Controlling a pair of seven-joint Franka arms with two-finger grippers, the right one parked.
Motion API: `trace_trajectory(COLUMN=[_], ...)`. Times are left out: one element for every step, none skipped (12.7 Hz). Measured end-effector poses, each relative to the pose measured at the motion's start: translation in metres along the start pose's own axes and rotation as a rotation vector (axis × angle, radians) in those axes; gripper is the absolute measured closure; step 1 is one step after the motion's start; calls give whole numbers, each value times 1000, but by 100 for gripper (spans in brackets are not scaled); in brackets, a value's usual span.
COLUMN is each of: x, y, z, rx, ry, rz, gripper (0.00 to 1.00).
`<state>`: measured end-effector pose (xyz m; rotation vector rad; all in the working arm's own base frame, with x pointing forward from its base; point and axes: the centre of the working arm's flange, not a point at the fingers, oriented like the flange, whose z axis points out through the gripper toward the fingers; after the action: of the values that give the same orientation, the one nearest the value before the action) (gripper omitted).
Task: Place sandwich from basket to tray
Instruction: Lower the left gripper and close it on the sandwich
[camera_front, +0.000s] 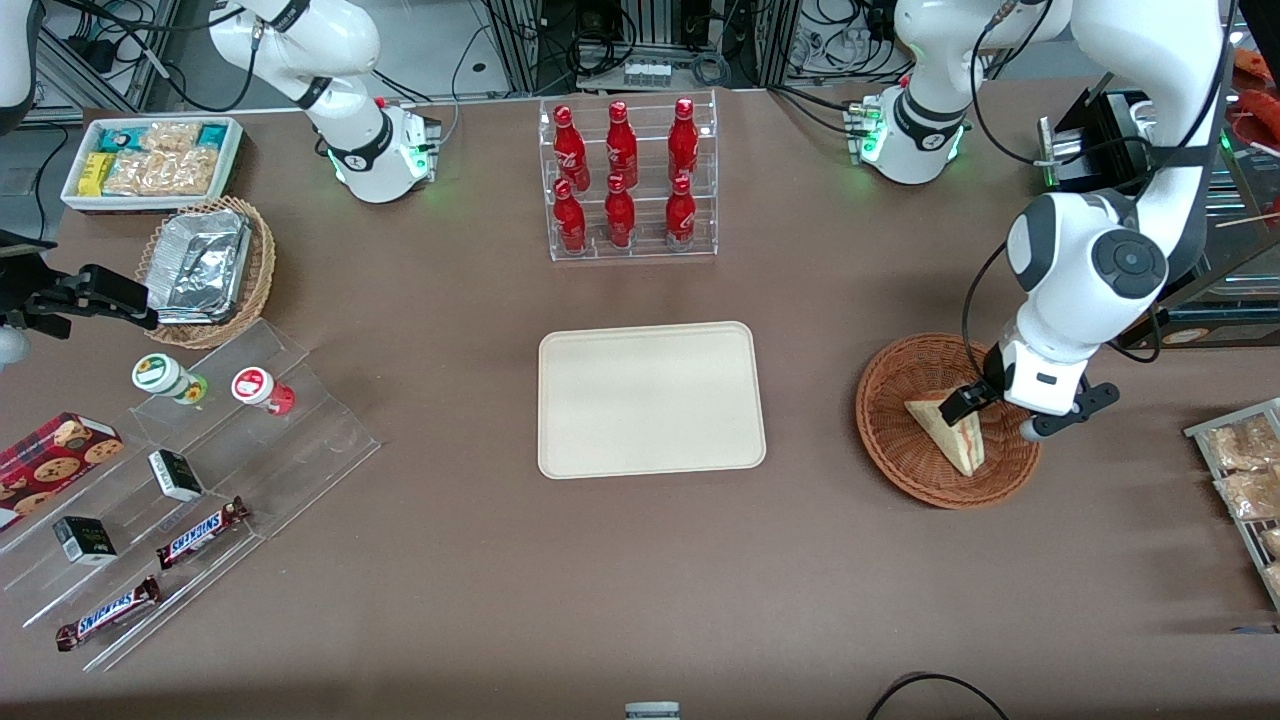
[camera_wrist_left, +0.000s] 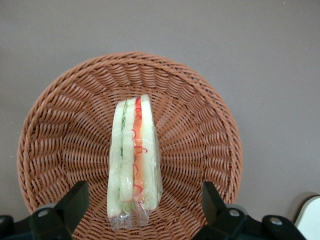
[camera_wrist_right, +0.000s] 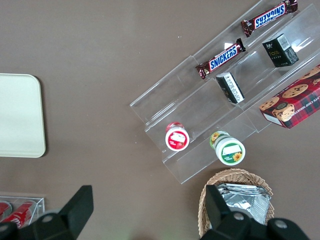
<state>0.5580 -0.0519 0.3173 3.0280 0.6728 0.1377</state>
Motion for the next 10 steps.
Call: trace_trajectory(x=[-1, -1, -2, -2, -2, -2, -3, -4, -4, -5], y=[0, -1, -1, -1, -1, -1, -2, -2, -2, -3], z=[6, 12, 16, 20, 24, 28, 32, 35, 39, 43], rx=[5, 8, 11, 12, 11, 11, 14, 17, 20, 23], ry=[-10, -18, -24, -28, -27, -29, -36, -41, -47, -54], rz=[0, 0, -1, -1, -1, -1, -1, -1, -1, -1], gripper=[0, 0, 0, 0, 0, 0, 0, 0, 0, 0])
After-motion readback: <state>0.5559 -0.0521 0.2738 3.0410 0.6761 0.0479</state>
